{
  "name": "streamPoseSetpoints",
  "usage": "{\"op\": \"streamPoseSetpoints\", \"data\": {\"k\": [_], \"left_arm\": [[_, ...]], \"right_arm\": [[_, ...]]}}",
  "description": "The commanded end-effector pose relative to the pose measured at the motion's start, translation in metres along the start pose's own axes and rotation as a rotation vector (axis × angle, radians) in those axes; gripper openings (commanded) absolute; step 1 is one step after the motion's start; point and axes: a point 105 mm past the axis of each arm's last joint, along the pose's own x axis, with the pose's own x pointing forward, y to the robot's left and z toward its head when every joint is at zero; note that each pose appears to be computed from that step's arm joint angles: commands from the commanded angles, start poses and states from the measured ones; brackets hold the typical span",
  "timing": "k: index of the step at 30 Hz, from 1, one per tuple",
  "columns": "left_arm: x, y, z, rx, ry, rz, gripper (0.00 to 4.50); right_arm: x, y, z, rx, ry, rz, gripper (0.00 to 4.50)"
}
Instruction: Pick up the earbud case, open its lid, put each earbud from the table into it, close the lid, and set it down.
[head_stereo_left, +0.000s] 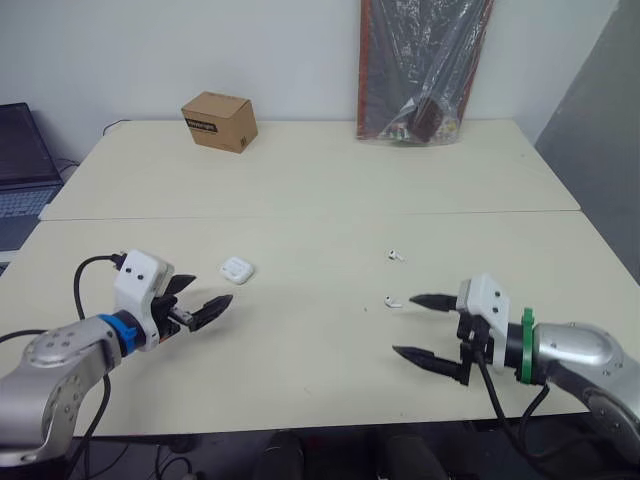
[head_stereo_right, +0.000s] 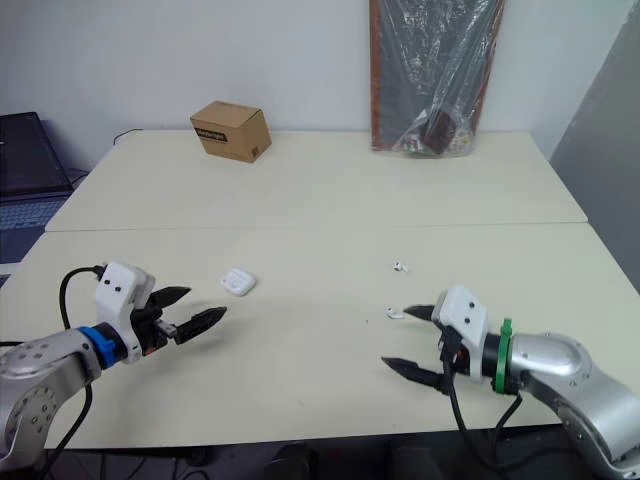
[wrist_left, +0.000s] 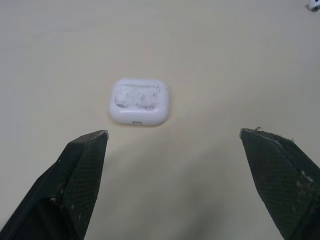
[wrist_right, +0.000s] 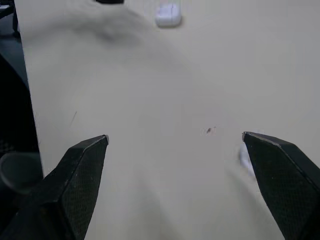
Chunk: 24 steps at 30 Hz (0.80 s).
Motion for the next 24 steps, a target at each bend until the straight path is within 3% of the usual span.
{"op": "streamPoseSetpoints", "data": {"k": [1,10,24], "left_arm": [[0.008,0.007,0.002,0.012,0.047,-0.018,4.45],[0.045,0.017,0.008,0.031,0.153,-0.042,4.45],[0.063,0.028,-0.002,0.037,0.230,-0.045,4.45]], "right_arm": [[-0.002,0.003,0.014,-0.069,-0.014,0.035,4.50],[0.001,0.003,0.025,-0.226,0.028,0.069,4.50],[0.006,-0.011,0.035,-0.302,0.014,0.026,4.50]]}}
